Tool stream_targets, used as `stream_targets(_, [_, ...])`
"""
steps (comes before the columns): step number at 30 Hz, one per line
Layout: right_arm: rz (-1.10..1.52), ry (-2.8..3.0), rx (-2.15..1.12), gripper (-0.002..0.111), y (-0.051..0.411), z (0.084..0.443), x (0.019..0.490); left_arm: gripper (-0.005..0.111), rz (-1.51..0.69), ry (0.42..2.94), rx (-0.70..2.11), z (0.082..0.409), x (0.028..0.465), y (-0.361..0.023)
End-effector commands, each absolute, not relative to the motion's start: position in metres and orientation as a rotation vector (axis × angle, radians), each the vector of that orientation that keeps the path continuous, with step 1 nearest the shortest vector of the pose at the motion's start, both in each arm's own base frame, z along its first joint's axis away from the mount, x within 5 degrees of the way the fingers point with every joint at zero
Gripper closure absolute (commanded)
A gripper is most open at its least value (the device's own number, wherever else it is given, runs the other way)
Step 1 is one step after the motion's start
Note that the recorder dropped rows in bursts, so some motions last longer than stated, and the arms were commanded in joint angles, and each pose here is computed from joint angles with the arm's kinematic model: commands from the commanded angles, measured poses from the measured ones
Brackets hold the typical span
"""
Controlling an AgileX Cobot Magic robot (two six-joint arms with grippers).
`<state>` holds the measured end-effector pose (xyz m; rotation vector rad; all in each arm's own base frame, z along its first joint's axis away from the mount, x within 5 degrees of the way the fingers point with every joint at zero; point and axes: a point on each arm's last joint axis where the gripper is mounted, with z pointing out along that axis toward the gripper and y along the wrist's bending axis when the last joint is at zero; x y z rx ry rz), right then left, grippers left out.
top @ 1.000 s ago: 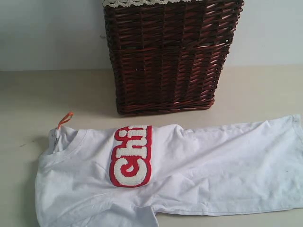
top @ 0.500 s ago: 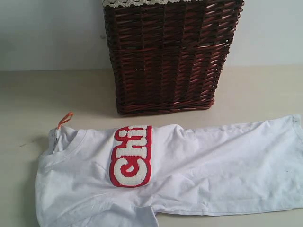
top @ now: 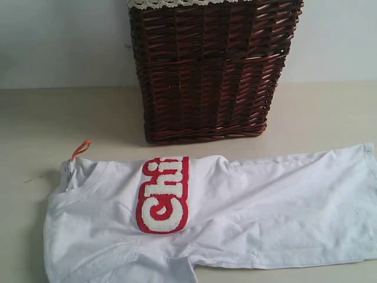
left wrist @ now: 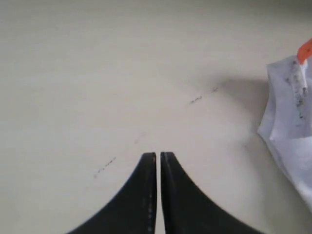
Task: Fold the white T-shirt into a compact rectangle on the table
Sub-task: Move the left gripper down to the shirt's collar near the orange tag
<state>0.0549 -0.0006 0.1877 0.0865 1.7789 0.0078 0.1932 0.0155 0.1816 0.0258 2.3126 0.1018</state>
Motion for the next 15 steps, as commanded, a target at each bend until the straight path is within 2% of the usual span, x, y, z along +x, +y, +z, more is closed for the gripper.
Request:
stream_targets(1, [0.008,1.773,0.086,0.108,-0.001,0.187,0.055,0.102,0.051,2.392,0.036,0.173,0.196,0.011])
stream_targets(6, [0.008,1.773,0.086,0.108,-0.001,0.187,0.055,0.107,-0.056,2.476,0.345,0.186,0.204,-0.006])
stream_targets(9, [0.010,1.773,0.087,0.108,0.000,0.187,0.055,0.107,-0.138,2.387,0.700,0.202,0.212,-0.032])
stream_targets(11, [0.012,1.773,0.089,0.108,0.000,0.187,0.055,0.107,-0.280,2.312,0.997,0.207,0.210,-0.053])
stream_targets(13, [0.012,1.773,0.089,0.108,0.000,0.187,0.055,0.107,-0.451,2.203,1.298,0.204,0.201,-0.072])
stream_targets(15, [0.012,1.773,0.089,0.108,0.000,0.187,0.055,0.107,-0.527,2.127,1.427,0.196,0.199,-0.083])
